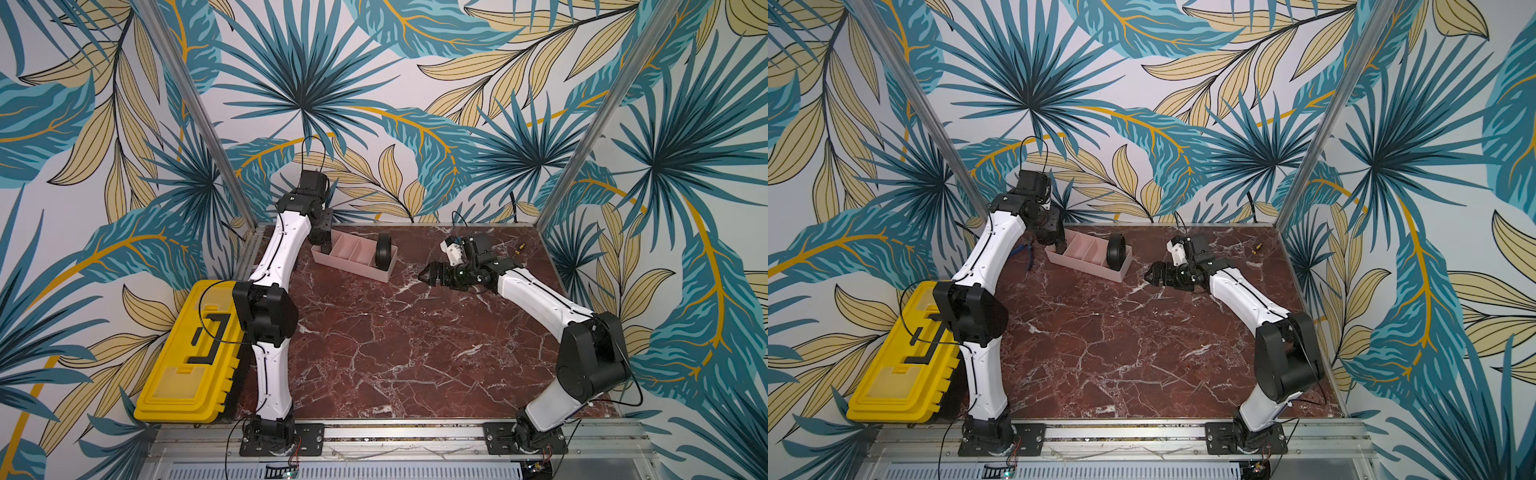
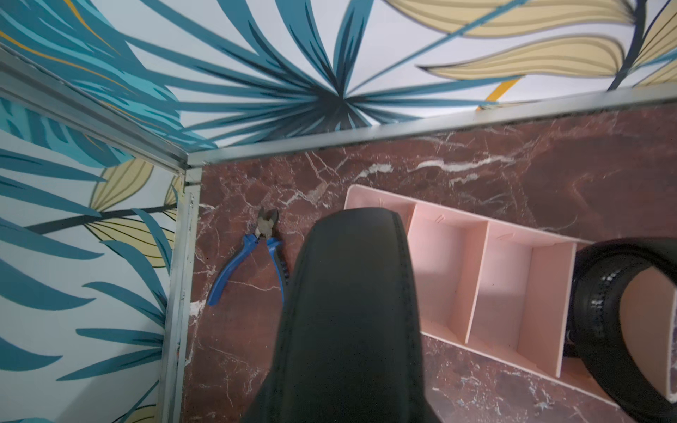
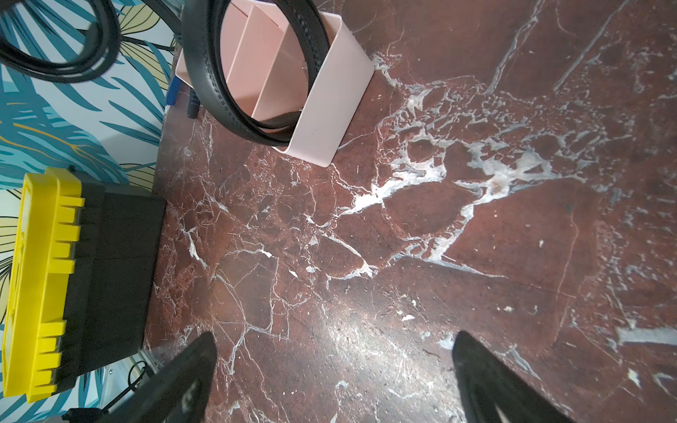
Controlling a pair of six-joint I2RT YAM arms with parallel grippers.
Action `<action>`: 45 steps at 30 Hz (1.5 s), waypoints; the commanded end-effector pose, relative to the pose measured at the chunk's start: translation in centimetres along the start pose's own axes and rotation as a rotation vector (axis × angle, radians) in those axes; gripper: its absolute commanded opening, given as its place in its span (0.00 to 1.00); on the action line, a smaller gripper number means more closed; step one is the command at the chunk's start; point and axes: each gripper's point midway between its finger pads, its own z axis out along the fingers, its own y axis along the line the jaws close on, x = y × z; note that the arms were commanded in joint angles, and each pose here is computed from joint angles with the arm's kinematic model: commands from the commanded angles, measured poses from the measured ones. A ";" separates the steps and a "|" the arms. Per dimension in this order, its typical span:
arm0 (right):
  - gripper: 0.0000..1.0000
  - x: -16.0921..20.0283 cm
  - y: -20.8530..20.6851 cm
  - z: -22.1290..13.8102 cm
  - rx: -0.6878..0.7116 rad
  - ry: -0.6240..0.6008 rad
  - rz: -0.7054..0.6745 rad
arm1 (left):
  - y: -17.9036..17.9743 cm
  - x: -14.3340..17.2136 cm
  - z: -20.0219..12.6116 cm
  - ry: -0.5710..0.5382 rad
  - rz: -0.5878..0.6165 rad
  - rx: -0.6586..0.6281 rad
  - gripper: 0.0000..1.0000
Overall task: Place the belts into the storage roll
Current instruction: Place the belt in the container.
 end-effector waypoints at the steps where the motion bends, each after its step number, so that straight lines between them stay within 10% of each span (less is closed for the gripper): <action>1: 0.99 0.7 -0.6 0.7 -0.009 0.014 0.008 | 0.6 -1.8 -1.3 -0.076 0.011 0.012 0.00; 24: 0.99 1.7 -3.0 2.3 0.032 0.052 0.030 | -0.1 -3.5 6.2 -0.170 -0.014 0.031 0.00; 45: 0.99 4.1 -4.1 3.3 0.033 0.101 0.043 | -0.4 2.0 9.7 -0.376 -0.229 0.038 0.00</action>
